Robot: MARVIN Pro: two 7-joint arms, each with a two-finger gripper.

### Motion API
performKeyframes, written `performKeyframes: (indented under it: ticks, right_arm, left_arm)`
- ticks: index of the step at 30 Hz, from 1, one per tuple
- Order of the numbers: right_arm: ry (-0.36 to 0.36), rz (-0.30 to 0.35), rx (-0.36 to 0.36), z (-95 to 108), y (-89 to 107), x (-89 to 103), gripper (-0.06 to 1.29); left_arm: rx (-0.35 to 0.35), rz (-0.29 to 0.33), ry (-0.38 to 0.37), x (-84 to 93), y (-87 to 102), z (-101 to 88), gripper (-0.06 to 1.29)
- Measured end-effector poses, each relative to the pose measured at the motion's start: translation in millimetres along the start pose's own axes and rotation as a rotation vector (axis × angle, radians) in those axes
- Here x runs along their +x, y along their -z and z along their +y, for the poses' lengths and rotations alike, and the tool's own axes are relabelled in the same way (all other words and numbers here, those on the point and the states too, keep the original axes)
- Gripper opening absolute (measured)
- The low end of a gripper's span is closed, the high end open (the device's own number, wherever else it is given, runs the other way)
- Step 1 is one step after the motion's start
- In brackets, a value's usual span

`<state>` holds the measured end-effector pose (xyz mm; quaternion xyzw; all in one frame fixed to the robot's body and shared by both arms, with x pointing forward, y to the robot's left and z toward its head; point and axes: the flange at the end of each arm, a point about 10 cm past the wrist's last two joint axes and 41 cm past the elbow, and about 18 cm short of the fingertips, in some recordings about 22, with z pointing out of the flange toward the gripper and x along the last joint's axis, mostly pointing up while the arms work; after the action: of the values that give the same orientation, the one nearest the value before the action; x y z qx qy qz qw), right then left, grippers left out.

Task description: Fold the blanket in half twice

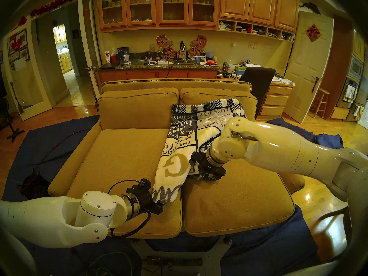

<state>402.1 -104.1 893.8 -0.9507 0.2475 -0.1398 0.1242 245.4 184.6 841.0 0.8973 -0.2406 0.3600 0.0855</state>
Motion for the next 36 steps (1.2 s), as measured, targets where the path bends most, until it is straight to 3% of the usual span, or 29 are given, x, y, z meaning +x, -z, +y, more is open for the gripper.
performKeyframes:
  ticks: [10,20,36]
  right_arm:
    - [-0.076,0.017,0.035,-6.0,-13.7,5.0,1.24]
    - [-0.108,0.093,0.069,-17.4,-13.2,9.8,1.24]
    - [-0.12,0.152,0.006,-7.2,-19.5,29.1,1.24]
  left_arm:
    - [-0.003,0.005,-0.014,-0.7,-3.0,3.8,1.22]
    - [-0.016,-0.007,-0.006,-10.5,-8.9,7.3,1.22]
    - [-0.033,-0.017,-0.008,-13.9,-11.9,13.4,1.22]
